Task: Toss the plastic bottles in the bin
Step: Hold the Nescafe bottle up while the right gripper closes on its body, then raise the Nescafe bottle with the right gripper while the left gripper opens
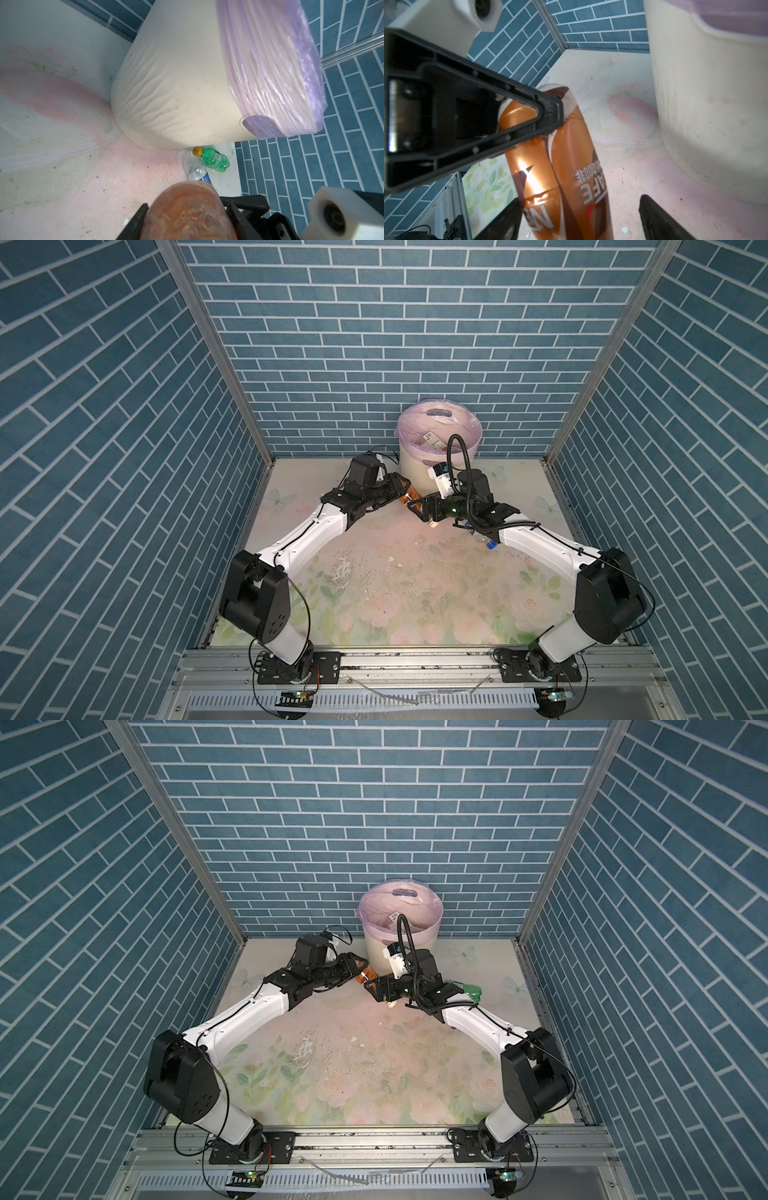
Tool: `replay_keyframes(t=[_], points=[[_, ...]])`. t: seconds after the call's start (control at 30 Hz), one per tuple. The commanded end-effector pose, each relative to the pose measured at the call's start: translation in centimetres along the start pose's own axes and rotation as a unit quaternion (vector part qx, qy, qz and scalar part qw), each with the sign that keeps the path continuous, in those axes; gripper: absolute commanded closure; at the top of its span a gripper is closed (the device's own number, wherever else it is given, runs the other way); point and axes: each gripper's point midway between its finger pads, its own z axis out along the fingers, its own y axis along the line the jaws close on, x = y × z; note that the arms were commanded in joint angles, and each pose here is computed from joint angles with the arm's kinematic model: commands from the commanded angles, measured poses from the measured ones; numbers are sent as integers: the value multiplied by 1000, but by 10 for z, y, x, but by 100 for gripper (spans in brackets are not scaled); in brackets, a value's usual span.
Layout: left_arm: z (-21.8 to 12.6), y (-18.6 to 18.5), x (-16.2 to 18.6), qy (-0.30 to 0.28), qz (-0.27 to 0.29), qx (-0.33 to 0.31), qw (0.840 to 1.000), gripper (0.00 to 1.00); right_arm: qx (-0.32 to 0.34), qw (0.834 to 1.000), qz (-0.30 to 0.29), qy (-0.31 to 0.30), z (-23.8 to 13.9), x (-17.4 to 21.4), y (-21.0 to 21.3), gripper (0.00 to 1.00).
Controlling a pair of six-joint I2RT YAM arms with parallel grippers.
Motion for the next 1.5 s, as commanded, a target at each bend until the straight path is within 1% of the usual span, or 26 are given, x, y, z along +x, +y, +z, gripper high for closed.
replay_keyframes(t=[0.0,0.17,0.3,0.37,0.4,0.5,0.67,0.8,0.87,1.0,1.1,1.17,1.3,1.47], points=[[-9,-19,-4,-9,15,30,999,54,-36,999,-19,-34,1,-29,19,14],[-7,-26,-4,-6,16,39,999,53,-40,998,-13,-38,6,-30,18,16],[-10,-29,-6,-9,17,42,999,53,-44,998,-9,-42,8,-32,18,21],[-10,-29,-6,-8,16,42,999,52,-45,998,-8,-45,8,-34,19,26],[-10,-29,-6,-8,17,42,999,51,-46,998,-7,-45,8,-34,19,29],[-11,-30,-7,-9,17,44,999,48,-45,998,-9,-48,5,-36,20,37],[-12,-34,-10,-9,20,44,999,41,-35,998,-13,-51,-2,-36,20,46],[-15,-41,-13,-8,23,50,998,32,-22,998,-16,-55,-9,-36,18,52],[-17,-45,-14,-9,24,54,998,30,-18,998,-17,-58,-13,-36,18,54],[-22,-51,-17,-12,27,59,998,15,-12,998,-18,-62,-21,-36,19,54],[-28,-58,-21,-16,35,64,997,6,2,998,-22,-67,-31,-38,16,55],[-34,-63,-24,-21,40,66,997,1,13,997,-26,-71,-39,-42,13,55],[-46,-77,-33,-32,59,77,995,1,47,995,-28,-86,-62,-52,0,55],[-54,-97,-40,-32,89,94,991,1,90,986,-26,-137,-107,-82,-19,57]])
